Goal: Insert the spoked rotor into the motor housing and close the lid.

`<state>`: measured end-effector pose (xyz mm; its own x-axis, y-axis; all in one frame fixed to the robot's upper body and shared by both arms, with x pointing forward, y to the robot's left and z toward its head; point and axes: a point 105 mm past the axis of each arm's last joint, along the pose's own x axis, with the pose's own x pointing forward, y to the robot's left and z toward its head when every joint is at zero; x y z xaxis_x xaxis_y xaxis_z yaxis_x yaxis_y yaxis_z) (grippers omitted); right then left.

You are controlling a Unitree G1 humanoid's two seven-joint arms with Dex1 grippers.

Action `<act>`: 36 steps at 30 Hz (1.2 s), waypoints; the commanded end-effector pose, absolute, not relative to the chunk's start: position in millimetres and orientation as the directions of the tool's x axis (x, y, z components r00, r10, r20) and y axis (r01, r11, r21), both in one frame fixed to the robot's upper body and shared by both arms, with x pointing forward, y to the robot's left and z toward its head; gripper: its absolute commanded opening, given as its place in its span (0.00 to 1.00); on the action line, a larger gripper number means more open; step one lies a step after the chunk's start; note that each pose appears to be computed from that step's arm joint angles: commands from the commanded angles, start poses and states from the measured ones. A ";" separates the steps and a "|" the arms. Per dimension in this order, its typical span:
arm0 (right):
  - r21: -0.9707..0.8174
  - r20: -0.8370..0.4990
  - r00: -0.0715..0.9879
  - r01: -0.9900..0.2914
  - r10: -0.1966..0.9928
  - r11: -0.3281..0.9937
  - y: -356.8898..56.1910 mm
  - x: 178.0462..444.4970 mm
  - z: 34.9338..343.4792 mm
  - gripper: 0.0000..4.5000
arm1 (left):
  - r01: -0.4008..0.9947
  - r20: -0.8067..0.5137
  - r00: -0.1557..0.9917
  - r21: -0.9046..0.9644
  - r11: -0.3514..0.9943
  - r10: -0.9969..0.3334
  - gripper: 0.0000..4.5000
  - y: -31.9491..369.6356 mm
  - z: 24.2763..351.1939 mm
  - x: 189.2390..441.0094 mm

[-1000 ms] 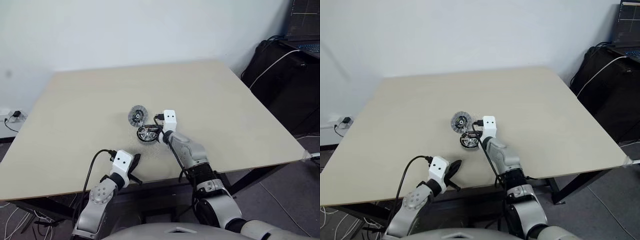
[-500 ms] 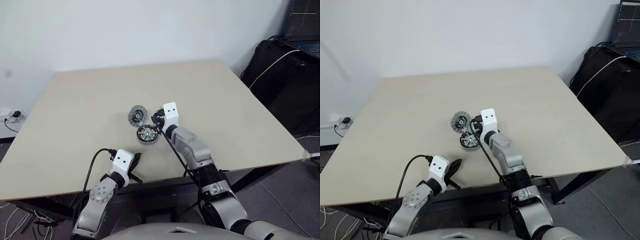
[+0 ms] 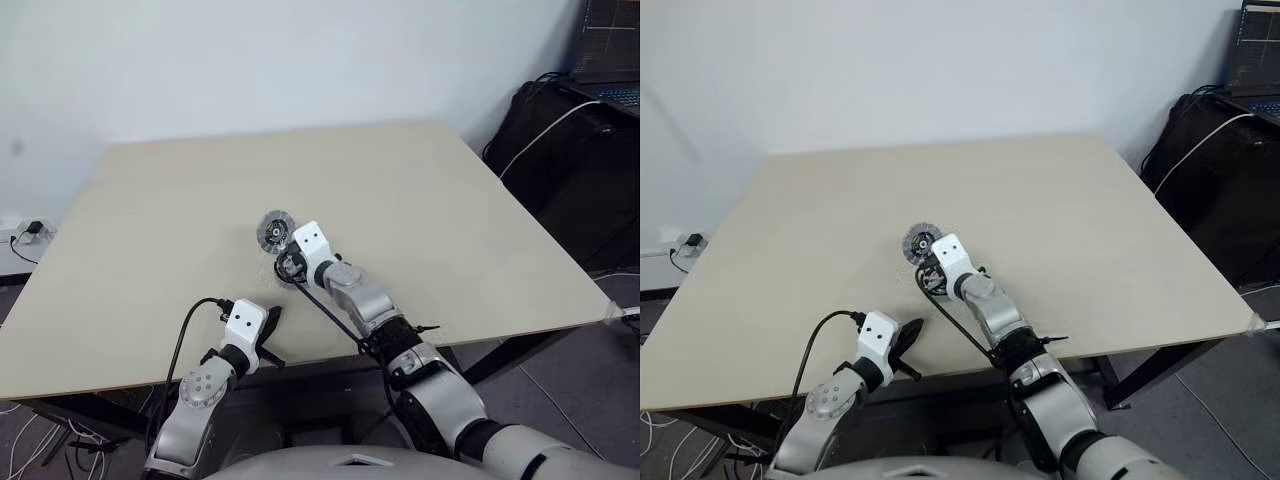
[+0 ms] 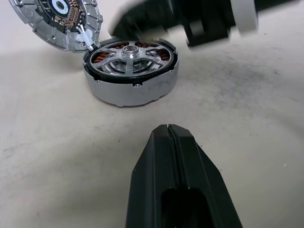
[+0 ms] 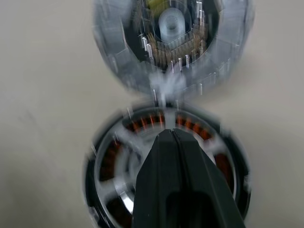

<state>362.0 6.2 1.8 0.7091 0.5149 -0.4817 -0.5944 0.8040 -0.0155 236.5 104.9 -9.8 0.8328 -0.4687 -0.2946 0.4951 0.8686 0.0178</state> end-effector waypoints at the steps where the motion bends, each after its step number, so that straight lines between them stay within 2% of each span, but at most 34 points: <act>1: -0.014 -0.517 0.697 -0.587 0.496 0.810 2.7 365.3 0.4 0.00 | 0.486 -0.242 0.851 0.028 0.873 -0.466 0.00 104.2 2.8 241.2; 7: -0.068 -0.419 0.720 -0.633 0.553 0.771 2.5 373.7 35.2 0.00 | 0.496 -0.242 0.845 0.024 0.868 -0.476 0.00 101.7 1.9 242.5; 11: -0.152 -0.393 0.674 -0.719 0.626 0.679 1.6 370.6 60.4 0.00 | 0.503 -0.240 0.841 0.021 0.864 -0.484 0.00 99.6 1.8 243.8; 14: -0.199 -0.446 0.631 -0.761 0.634 0.617 -4.8 368.4 68.6 0.14 | 0.508 -0.238 0.839 0.017 0.861 -0.490 0.00 97.6 1.3 245.2; 19: -0.326 -0.581 0.502 -0.865 0.640 0.383 -8.4 355.6 68.9 0.50 | 0.513 -0.233 0.836 0.012 0.858 -0.497 0.00 94.5 0.9 247.3; 23: -0.357 -0.661 0.416 -0.906 0.625 0.226 -9.9 349.1 68.7 0.50 | 0.513 -0.231 0.836 0.007 0.858 -0.498 0.00 93.0 0.1 247.2; 26: -0.334 -0.739 0.303 -0.940 0.602 0.064 -5.5 338.3 63.5 0.50 | 0.505 -0.229 0.840 -0.001 0.863 -0.492 0.00 92.6 -0.8 245.7; 30: -0.309 -0.779 0.247 -0.951 0.577 -0.010 -1.3 334.4 56.9 0.50 | 0.495 -0.226 0.846 -0.004 0.869 -0.483 0.00 93.3 -1.0 244.7; 36: -0.304 -0.786 0.231 -0.952 0.573 -0.034 8.5 338.7 51.4 0.50 | 0.477 -0.223 0.856 -0.009 0.879 -0.467 0.00 95.3 -1.2 241.8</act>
<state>330.9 1.5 36.5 0.2064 0.5555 -0.8055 -0.9665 -0.0126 -0.2564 238.1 97.0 -12.1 0.8419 -0.4652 -0.2736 0.4792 0.8775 -0.0178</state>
